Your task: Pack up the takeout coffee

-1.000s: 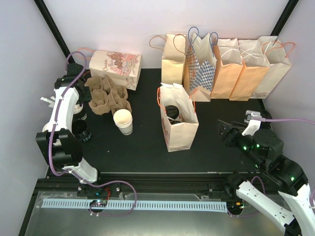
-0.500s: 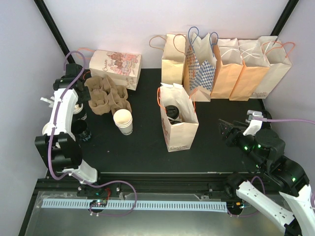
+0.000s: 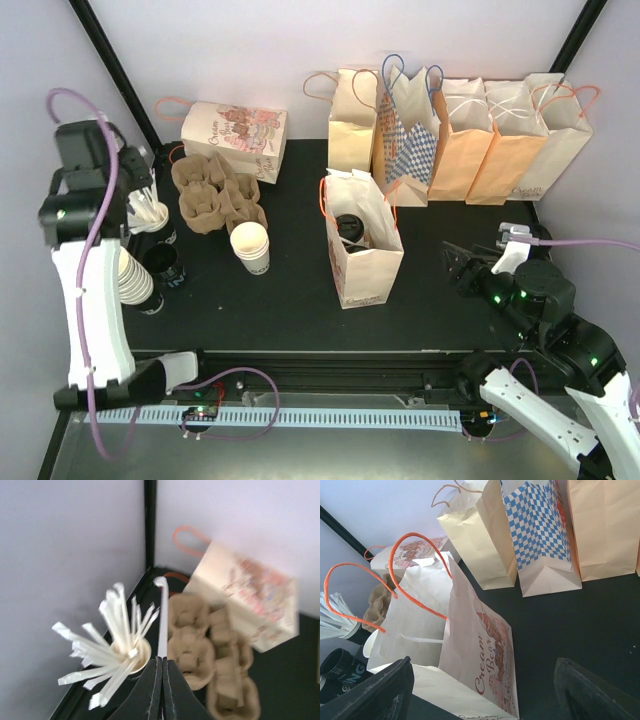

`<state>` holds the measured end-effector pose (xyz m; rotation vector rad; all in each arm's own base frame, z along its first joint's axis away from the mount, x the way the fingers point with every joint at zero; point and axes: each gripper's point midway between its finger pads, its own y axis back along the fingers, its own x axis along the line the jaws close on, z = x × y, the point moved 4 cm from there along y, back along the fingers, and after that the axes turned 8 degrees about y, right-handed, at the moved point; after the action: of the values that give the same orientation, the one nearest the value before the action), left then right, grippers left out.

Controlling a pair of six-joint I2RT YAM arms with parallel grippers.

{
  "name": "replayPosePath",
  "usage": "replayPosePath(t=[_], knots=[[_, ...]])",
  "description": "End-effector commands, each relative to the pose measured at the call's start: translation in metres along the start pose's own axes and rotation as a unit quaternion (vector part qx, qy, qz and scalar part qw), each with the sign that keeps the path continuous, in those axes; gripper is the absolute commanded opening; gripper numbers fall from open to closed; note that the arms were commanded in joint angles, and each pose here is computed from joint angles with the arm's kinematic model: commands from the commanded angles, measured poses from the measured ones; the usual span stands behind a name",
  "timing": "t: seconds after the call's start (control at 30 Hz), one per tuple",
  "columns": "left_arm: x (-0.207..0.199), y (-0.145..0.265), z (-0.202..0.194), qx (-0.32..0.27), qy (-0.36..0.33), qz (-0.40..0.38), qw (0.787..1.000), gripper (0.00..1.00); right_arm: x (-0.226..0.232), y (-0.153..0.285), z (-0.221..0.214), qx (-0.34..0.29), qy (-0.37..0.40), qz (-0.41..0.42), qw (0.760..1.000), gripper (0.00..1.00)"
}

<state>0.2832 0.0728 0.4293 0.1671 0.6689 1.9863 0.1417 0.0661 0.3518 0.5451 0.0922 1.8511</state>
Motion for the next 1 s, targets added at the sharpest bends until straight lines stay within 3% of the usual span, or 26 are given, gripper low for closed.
replayPosePath(t=[0.0,0.1,0.27,0.33,0.5,0.63,0.83,0.97], knots=[[-0.02,0.072,0.019,-0.052,0.043,-0.144,0.987,0.02,0.0,0.003,0.01,-0.012,-0.001,-0.007,1.0,0.79],[-0.054,0.117,0.021,-0.066,0.071,-0.318,0.943,0.02,0.001,0.003,0.012,-0.01,0.003,-0.01,1.0,0.79],[-0.104,0.176,0.011,-0.024,0.1,-0.584,0.805,0.01,0.001,0.002,0.011,-0.008,-0.001,-0.009,1.0,0.79],[-0.116,0.196,0.006,-0.019,0.092,-0.628,0.773,0.02,0.002,0.0,0.009,-0.005,-0.006,-0.007,1.0,0.79],[-0.151,0.222,-0.02,0.031,0.042,-0.695,0.717,0.02,0.003,-0.005,0.004,0.003,-0.014,-0.005,1.0,0.79],[-0.17,0.232,-0.043,0.058,-0.006,-0.715,0.696,0.02,0.003,-0.006,0.003,0.005,-0.019,-0.005,1.0,0.79],[-0.192,0.227,-0.077,0.099,-0.08,-0.693,0.71,0.02,-0.001,-0.003,0.0,0.006,-0.024,-0.012,1.0,0.79],[-0.196,0.221,-0.086,0.1,-0.095,-0.673,0.727,0.02,-0.004,-0.002,-0.003,0.005,-0.029,-0.013,0.999,0.79]])
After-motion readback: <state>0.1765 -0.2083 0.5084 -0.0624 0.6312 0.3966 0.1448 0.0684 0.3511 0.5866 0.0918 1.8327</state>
